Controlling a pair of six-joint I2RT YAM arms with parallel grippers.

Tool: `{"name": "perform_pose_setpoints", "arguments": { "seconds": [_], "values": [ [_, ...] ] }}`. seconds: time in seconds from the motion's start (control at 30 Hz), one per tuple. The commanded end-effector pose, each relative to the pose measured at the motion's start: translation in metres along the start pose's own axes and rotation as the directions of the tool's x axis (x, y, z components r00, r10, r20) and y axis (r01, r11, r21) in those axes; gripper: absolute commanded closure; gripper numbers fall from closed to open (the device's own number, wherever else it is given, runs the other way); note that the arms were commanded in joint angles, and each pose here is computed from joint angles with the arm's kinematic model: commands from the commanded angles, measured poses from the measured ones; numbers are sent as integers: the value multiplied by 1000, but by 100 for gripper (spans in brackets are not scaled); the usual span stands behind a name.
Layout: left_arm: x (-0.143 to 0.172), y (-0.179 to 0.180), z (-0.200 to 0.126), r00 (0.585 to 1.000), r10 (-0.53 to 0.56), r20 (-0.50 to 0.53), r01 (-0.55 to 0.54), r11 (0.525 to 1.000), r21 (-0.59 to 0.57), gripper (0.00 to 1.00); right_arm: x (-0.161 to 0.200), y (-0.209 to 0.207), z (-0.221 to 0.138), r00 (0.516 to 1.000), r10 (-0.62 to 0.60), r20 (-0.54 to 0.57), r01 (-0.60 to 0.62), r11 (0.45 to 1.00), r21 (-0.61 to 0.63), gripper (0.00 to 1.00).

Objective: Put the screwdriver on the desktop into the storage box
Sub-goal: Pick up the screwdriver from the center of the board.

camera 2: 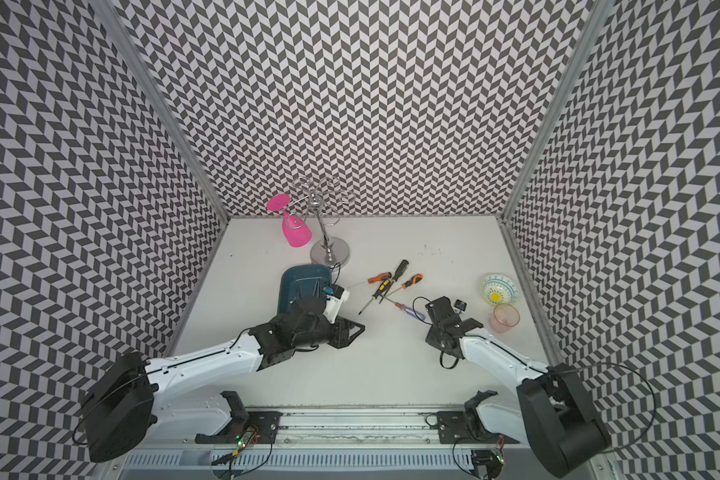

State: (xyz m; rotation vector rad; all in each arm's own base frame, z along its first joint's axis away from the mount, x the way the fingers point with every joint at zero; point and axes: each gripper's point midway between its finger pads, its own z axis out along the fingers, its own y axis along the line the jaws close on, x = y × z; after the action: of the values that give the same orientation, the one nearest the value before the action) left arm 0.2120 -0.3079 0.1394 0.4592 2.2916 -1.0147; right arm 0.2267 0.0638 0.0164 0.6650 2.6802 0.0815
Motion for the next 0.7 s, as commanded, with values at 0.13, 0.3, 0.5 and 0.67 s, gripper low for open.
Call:
{"name": "perform_pose_setpoints", "arguments": {
  "seconds": [0.13,0.3,0.5,0.67],
  "values": [
    [-8,-6,-7,999,2,47,-3,1000,16,54,12,7,-1,999,-32,-36,29,998,-63,93],
    [-15,-6,-13,997,-4,78,4,1000,7,54,-3,24,-19,997,-74,24,77,985,-154,94],
    [-30,-11,-24,991,-16,135,14,1000,20,45,-23,65,-64,975,-155,162,204,909,-362,96],
    [-42,-18,-33,984,-27,174,15,998,66,45,-29,101,-110,938,-192,288,325,774,-544,96]
  ]
}}
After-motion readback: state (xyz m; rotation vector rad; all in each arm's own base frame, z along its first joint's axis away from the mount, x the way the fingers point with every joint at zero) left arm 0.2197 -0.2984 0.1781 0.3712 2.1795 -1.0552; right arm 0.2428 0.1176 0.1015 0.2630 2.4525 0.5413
